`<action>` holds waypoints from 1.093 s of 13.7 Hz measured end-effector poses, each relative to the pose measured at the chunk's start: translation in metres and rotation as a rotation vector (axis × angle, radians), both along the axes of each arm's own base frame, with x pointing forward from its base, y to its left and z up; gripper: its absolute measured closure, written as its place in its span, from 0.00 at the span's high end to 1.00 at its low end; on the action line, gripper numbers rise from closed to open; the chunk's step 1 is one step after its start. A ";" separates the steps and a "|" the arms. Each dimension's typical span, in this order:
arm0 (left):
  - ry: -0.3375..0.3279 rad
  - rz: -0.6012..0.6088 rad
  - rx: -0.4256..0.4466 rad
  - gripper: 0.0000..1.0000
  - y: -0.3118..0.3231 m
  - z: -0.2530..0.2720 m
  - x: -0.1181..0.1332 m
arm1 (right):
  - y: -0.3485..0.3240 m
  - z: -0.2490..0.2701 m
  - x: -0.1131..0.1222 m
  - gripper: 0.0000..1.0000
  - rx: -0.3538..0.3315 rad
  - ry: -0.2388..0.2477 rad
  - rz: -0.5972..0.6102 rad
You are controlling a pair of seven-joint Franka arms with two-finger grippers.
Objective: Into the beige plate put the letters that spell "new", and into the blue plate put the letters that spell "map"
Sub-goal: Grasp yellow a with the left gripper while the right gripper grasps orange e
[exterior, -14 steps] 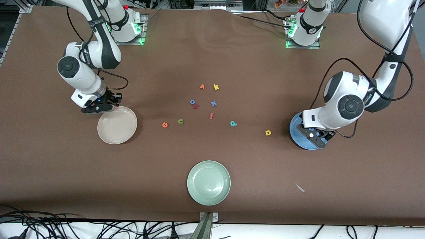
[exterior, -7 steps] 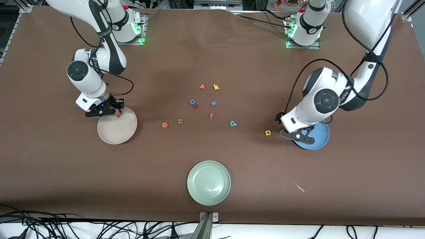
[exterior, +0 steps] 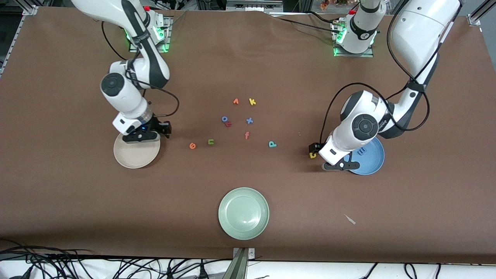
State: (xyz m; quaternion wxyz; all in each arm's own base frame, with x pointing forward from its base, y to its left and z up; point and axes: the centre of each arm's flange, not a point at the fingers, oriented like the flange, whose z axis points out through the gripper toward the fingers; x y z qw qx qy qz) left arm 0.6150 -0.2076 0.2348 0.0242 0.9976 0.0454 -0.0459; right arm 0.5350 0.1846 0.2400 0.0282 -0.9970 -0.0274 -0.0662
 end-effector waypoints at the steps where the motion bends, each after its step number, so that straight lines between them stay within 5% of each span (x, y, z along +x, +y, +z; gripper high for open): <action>1: -0.005 0.027 -0.005 1.00 -0.001 -0.003 0.001 | 0.017 -0.003 0.002 0.66 0.010 0.000 -0.015; 5: -0.019 0.117 -0.013 0.97 -0.021 -0.011 -0.003 | 0.080 -0.010 0.006 0.66 0.062 0.004 -0.088; 10: -0.029 0.086 0.029 0.88 -0.027 -0.042 -0.008 | 0.085 -0.038 0.008 0.66 0.045 0.034 -0.107; 15: -0.010 0.073 0.030 0.66 -0.034 -0.056 -0.014 | 0.082 -0.067 0.008 0.66 0.026 0.039 -0.111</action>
